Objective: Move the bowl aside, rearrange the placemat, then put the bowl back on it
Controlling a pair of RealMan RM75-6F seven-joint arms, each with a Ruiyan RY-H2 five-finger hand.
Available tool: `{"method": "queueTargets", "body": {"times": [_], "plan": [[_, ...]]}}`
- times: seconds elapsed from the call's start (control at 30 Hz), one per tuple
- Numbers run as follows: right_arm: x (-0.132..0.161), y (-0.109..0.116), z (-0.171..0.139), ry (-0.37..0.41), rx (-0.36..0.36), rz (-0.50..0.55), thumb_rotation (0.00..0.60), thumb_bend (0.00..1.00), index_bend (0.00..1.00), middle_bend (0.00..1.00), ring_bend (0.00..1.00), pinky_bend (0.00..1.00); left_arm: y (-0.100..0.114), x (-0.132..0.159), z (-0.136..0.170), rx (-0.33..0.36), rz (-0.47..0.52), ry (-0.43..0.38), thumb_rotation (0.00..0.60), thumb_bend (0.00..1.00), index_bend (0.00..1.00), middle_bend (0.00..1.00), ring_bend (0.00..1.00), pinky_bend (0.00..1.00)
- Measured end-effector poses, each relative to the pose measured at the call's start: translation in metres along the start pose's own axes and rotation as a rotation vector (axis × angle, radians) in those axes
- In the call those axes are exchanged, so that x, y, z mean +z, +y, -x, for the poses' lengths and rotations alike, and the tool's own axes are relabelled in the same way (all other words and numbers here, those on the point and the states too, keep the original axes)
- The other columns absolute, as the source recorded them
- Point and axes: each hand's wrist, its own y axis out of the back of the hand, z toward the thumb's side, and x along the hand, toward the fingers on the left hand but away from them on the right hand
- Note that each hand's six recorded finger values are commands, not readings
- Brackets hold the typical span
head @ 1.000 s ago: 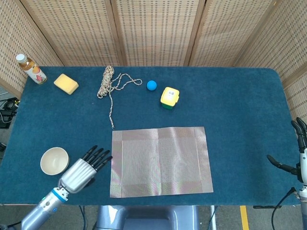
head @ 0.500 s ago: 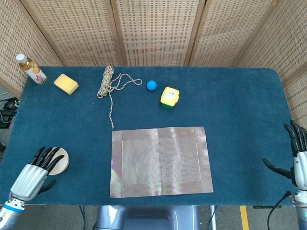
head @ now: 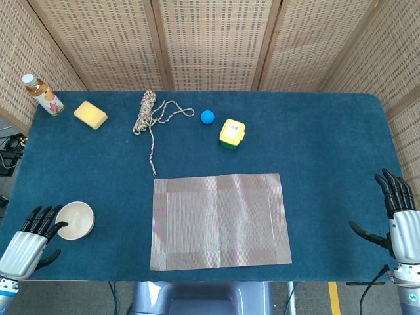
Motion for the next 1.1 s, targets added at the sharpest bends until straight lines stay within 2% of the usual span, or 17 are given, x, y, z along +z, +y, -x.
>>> {"method": "queueTargets", "body": {"times": [0.27, 0.53, 0.8, 1.1], "plan": [[0.001, 0.0, -0.001, 0.004, 0.006, 0.011, 0.6, 0.23, 0.0, 0.0, 0.0, 0.0, -0.024, -0.001, -0.018, -0.047, -0.004, 0.008, 0.6, 0.24, 0.32, 0.0, 0.0, 0.0], [0.0, 0.0, 0.0, 0.005, 0.008, 0.017, 0.6, 0.23, 0.0, 0.0, 0.0, 0.0, -0.033, -0.001, -0.032, -0.059, 0.001, 0.014, 0.6, 0.24, 0.39, 0.0, 0.0, 0.0], [0.0, 0.0, 0.0, 0.004, 0.007, 0.02, 0.6, 0.23, 0.0, 0.0, 0.0, 0.0, -0.05, 0.007, -0.046, -0.103, -0.005, 0.002, 0.6, 0.25, 0.44, 0.0, 0.0, 0.0], [0.0, 0.0, 0.0, 0.004, 0.007, 0.021, 0.6, 0.23, 0.0, 0.0, 0.0, 0.0, -0.053, 0.006, -0.06, -0.09, 0.001, 0.022, 0.6, 0.29, 0.6, 0.0, 0.0, 0.0]]}}
